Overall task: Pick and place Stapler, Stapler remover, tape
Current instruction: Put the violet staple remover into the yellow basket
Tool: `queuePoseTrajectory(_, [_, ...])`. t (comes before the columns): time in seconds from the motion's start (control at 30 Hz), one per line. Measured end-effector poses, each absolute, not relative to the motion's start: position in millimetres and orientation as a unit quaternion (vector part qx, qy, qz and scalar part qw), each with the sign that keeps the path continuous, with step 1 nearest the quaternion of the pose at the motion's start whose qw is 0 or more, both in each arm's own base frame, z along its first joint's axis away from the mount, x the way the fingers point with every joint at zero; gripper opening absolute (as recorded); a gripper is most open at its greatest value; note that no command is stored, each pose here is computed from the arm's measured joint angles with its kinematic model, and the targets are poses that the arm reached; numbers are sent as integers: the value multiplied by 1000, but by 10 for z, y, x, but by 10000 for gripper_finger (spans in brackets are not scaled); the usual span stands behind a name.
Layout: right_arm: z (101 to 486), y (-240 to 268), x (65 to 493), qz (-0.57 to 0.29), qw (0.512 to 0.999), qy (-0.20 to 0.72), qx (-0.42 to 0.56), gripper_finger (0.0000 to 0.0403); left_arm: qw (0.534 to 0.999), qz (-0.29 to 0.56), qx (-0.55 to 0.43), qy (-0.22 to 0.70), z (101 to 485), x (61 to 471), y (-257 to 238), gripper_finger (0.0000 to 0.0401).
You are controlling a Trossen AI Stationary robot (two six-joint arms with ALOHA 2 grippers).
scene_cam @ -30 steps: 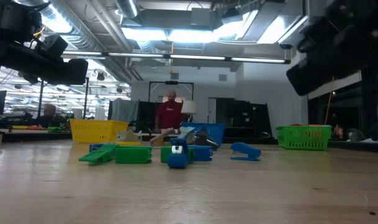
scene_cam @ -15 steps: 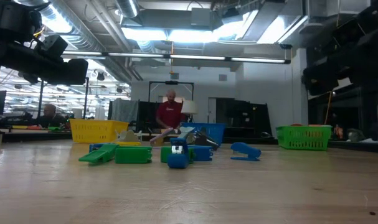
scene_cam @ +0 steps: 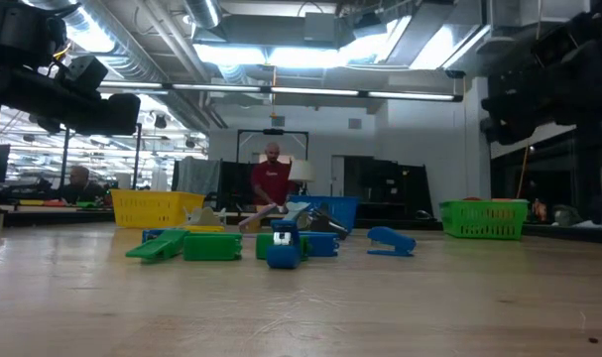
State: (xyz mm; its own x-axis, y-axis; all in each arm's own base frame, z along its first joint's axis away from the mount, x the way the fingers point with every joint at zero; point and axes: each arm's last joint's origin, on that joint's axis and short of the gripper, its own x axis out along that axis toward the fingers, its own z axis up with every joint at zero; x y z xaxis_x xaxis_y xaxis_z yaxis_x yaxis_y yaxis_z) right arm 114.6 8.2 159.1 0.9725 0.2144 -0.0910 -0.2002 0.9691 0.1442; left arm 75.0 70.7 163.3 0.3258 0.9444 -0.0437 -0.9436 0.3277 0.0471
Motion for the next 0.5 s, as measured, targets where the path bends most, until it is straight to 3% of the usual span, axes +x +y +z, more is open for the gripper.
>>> queuePoseTrajectory(0.33, [1606, 71, 1038, 91, 992, 39, 75, 210, 814, 580, 7, 32, 1633, 750, 707, 1])
queuePoseTrajectory(0.5, [1630, 37, 1014, 34, 997, 19, 62, 210, 814, 580, 6, 31, 1634, 750, 707, 1])
